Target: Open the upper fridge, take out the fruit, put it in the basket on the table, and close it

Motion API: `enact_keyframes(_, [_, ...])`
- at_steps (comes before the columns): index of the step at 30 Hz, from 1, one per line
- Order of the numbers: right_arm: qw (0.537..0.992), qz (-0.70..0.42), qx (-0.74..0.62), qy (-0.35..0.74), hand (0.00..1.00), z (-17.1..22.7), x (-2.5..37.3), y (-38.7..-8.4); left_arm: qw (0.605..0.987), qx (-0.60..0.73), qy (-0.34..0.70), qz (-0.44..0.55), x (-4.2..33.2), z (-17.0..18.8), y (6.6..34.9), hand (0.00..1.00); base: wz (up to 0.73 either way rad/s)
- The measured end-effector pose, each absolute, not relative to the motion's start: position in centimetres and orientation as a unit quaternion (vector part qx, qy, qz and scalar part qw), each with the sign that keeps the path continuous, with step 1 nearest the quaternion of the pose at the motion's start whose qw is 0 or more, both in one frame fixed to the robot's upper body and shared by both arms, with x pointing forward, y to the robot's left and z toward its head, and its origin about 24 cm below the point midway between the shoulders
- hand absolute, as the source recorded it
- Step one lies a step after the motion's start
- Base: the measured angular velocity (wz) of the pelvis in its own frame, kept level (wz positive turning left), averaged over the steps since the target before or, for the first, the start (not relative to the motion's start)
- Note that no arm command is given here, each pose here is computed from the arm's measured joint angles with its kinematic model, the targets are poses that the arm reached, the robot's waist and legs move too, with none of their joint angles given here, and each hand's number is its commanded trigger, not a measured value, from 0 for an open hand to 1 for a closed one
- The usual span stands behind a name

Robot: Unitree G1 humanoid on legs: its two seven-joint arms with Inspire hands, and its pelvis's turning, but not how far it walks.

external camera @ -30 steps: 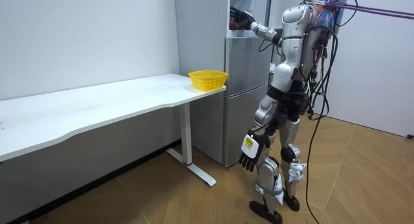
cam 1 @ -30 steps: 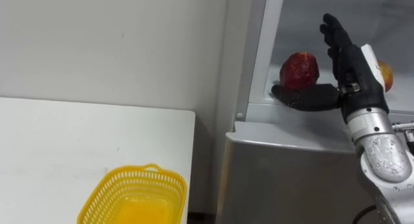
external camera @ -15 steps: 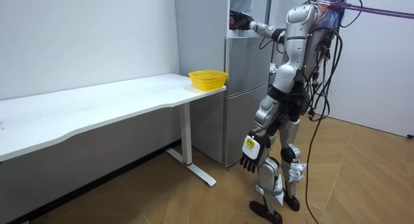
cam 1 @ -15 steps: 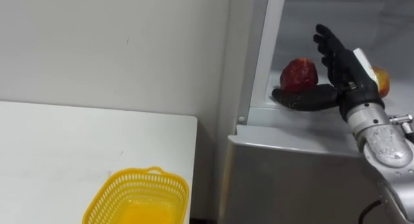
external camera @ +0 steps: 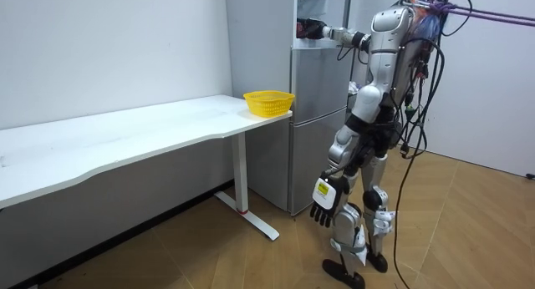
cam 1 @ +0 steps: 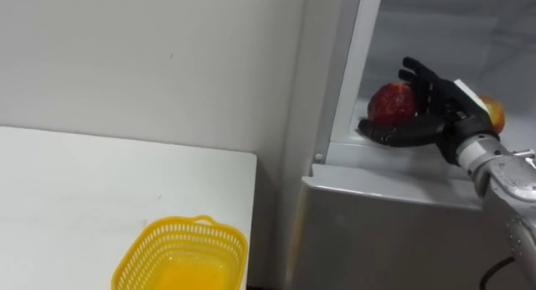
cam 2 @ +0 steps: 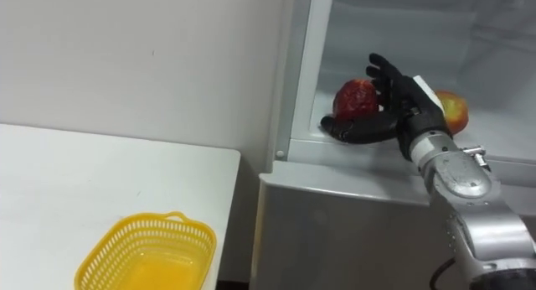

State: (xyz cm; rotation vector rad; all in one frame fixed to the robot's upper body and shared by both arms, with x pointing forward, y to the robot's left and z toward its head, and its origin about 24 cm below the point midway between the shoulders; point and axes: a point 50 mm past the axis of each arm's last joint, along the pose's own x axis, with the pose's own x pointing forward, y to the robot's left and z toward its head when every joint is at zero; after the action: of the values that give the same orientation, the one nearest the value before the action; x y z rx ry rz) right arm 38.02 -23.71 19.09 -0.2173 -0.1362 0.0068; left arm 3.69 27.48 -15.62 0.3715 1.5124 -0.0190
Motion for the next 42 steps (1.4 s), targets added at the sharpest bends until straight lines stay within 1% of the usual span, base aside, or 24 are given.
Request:
enact_keyframes(6, [0.992, 0.031, -0.114, -0.051, 0.00, 19.2, 38.5, -23.9, 0.708, 0.169, 0.686, -0.005, 3.7, -15.6, 27.5, 0.00, 0.00])
enact_keyframes(7, [0.992, 0.034, -0.111, -0.050, 0.14, 19.3, 38.5, -23.9, 0.707, 0.169, 0.686, -0.004, 3.7, -15.6, 27.6, 0.00, 0.00])
enact_keyframes(8, [0.992, 0.036, -0.109, -0.046, 0.31, 19.2, 38.6, -24.1, 0.708, 0.170, 0.686, -0.003, 3.8, -15.6, 27.6, 0.00, 0.00])
enact_keyframes(9, [0.992, 0.038, -0.108, -0.043, 0.74, 19.2, 38.6, -24.2, 0.709, 0.170, 0.685, -0.001, 3.8, -15.6, 27.6, 0.00, 0.00])
enact_keyframes(10, [0.993, 0.040, -0.107, -0.042, 0.91, 19.2, 38.6, -24.2, 0.709, 0.169, 0.684, 0.000, 3.8, -15.6, 27.6, 0.00, 0.00])
enact_keyframes(11, [0.993, 0.041, -0.106, -0.041, 1.00, 19.3, 38.7, -24.2, 0.710, 0.170, 0.684, 0.001, 3.9, -15.5, 27.6, 0.00, 0.00])
enact_keyframes(20, [0.993, 0.051, -0.106, -0.033, 1.00, 19.2, 38.9, -24.1, 0.711, 0.173, 0.681, 0.003, 4.2, -15.5, 27.6, 0.00, 0.00])
enact_keyframes(32, [0.996, 0.039, -0.068, -0.041, 1.00, 19.4, 38.9, -24.2, 0.713, 0.177, 0.679, 0.000, 4.6, -15.4, 27.5, 0.00, 0.00])
enact_keyframes(38, [0.997, 0.044, -0.039, -0.053, 1.00, 20.1, 38.8, -23.7, 0.709, 0.181, 0.682, 0.002, 4.3, -15.4, 27.5, 0.00, 0.00])
enact_keyframes(42, [0.996, 0.055, -0.030, -0.059, 1.00, 20.6, 38.8, -23.1, 0.715, 0.186, 0.674, 0.006, 4.8, -15.3, 27.5, 0.00, 0.00])
